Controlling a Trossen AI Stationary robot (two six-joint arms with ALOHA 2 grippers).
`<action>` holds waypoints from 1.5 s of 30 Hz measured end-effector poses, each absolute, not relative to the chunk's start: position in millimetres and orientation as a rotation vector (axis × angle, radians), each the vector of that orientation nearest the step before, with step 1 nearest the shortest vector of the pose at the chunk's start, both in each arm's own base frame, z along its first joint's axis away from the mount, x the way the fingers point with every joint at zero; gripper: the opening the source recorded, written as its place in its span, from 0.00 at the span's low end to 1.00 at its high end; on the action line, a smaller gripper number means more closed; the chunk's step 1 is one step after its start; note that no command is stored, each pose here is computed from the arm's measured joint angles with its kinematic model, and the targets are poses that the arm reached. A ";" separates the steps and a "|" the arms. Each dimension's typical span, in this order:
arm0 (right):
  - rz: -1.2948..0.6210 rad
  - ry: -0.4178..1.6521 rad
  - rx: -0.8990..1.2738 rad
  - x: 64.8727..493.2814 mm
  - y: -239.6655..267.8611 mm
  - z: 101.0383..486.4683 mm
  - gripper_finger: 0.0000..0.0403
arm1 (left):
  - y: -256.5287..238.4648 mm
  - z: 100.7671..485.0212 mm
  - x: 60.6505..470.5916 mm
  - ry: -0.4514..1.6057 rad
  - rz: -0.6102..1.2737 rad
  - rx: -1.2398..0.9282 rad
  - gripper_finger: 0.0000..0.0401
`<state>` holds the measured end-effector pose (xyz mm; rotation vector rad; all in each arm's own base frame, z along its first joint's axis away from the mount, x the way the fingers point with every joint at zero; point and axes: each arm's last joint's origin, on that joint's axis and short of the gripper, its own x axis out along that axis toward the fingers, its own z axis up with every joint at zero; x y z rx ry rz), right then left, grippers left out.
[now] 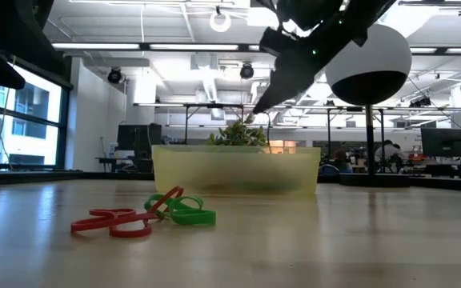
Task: Pick and place rubber bands into bin
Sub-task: Put the red rubber band into the yellow bin, then put the green rubber band into the yellow bin
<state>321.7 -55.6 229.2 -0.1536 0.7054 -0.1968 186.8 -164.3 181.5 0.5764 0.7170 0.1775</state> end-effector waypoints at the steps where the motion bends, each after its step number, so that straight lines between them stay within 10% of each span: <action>1: -0.196 0.719 -0.148 322.5 -55.5 226.1 0.10 | -164.2 181.6 186.9 0.717 0.178 0.575 0.52; 16: -0.135 0.728 -0.084 328.6 -53.3 215.5 0.50 | -164.5 181.7 187.1 0.713 0.179 0.570 0.52; 28: 0.216 0.647 -0.116 339.1 30.1 214.2 0.47 | -172.3 174.7 191.9 0.748 0.067 0.576 0.52; 45: 0.176 0.601 -0.191 335.8 89.9 210.0 0.45 | -182.9 134.2 240.2 0.914 -0.185 0.146 0.52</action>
